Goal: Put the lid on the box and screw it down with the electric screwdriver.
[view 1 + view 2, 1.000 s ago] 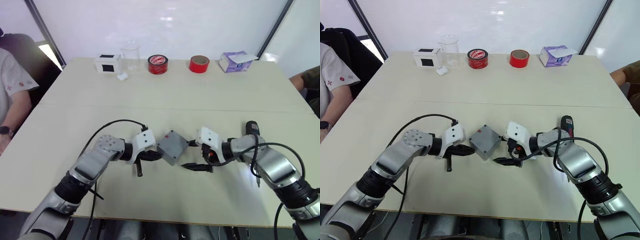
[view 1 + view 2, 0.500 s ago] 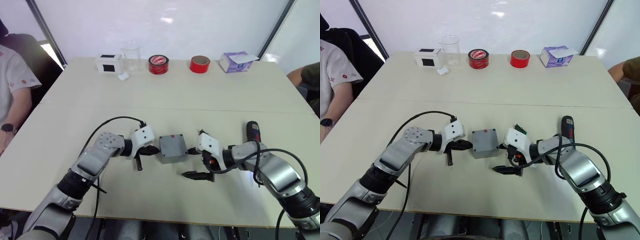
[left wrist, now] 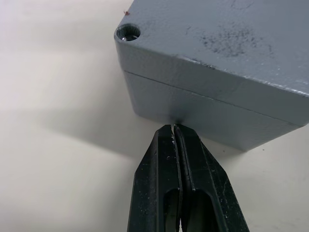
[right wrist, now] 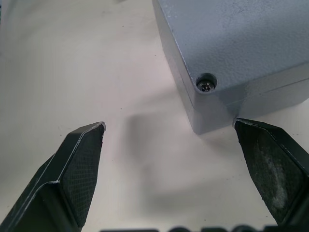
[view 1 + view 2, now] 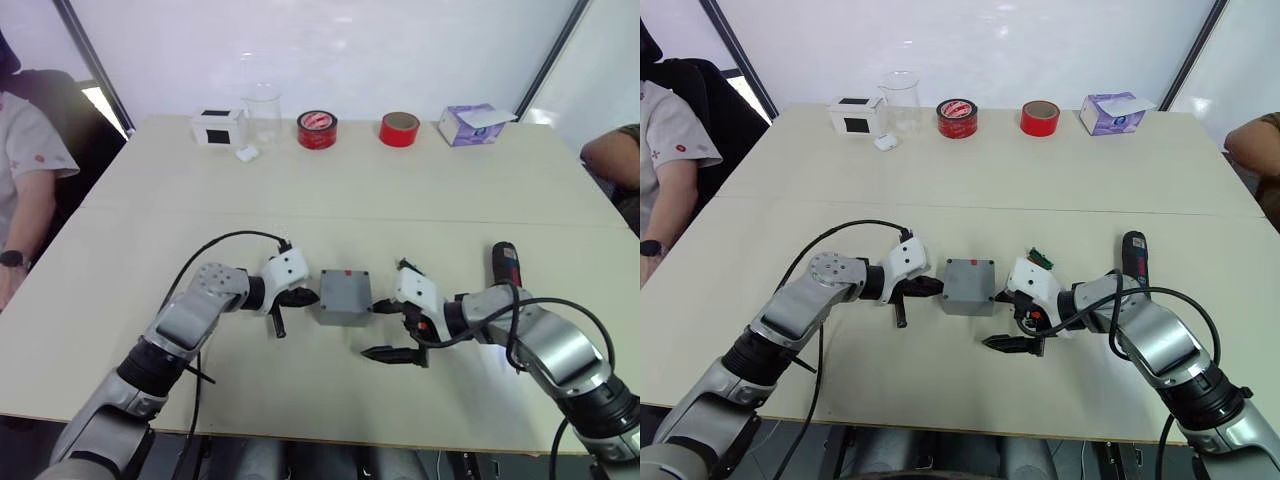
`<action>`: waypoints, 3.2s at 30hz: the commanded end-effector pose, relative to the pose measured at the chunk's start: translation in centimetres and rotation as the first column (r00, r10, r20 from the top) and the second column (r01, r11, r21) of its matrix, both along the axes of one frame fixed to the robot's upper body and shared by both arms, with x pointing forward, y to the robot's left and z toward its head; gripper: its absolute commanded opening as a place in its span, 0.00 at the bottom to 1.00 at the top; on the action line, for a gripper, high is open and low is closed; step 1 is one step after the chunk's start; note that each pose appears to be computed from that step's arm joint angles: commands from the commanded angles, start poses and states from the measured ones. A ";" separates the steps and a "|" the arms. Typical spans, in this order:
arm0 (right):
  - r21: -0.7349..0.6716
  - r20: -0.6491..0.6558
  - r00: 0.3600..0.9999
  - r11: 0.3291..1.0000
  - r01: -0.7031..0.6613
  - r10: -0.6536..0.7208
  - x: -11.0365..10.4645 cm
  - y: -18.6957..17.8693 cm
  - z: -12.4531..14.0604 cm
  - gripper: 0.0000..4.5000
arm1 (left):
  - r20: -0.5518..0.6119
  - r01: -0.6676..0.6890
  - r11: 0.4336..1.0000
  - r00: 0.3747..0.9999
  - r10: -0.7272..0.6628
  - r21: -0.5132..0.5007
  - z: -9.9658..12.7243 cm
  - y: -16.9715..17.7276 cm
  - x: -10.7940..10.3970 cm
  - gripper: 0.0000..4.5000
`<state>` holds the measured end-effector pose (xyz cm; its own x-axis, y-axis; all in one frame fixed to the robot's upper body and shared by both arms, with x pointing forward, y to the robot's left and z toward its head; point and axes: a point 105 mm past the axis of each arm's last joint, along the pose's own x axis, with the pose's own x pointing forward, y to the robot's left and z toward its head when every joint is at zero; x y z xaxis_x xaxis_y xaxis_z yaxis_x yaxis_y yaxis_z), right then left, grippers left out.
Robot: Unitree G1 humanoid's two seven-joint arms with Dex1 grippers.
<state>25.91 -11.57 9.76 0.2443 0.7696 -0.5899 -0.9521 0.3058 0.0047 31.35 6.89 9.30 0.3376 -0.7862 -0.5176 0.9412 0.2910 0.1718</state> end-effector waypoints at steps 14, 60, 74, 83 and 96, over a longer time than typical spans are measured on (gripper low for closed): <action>0.207 0.032 0.973 0.953 0.219 -0.231 0.7 -3.7 5.9 0.99 | 0.081 -0.053 0.995 0.995 0.060 -0.083 4.1 1.9 1.2 0.00; 0.217 0.195 0.843 0.860 0.461 -0.501 8.9 -8.5 2.0 0.43 | 0.004 0.068 0.980 0.998 -0.068 -0.187 8.5 1.8 -2.2 0.00; 0.221 0.206 0.839 0.859 0.462 -0.504 8.8 -8.8 2.3 0.00 | 0.001 0.064 0.980 0.998 -0.065 -0.190 8.4 1.8 -2.3 0.00; 0.294 0.224 0.824 0.842 0.452 -0.520 8.4 -9.0 5.0 0.00 | -0.002 0.066 0.979 0.998 -0.067 -0.195 8.4 1.7 -2.1 0.00; 0.339 0.197 0.931 0.912 0.231 -0.309 4.9 -2.7 7.4 0.00 | -0.032 0.062 0.983 0.997 -0.069 -0.175 8.0 2.7 -2.5 0.00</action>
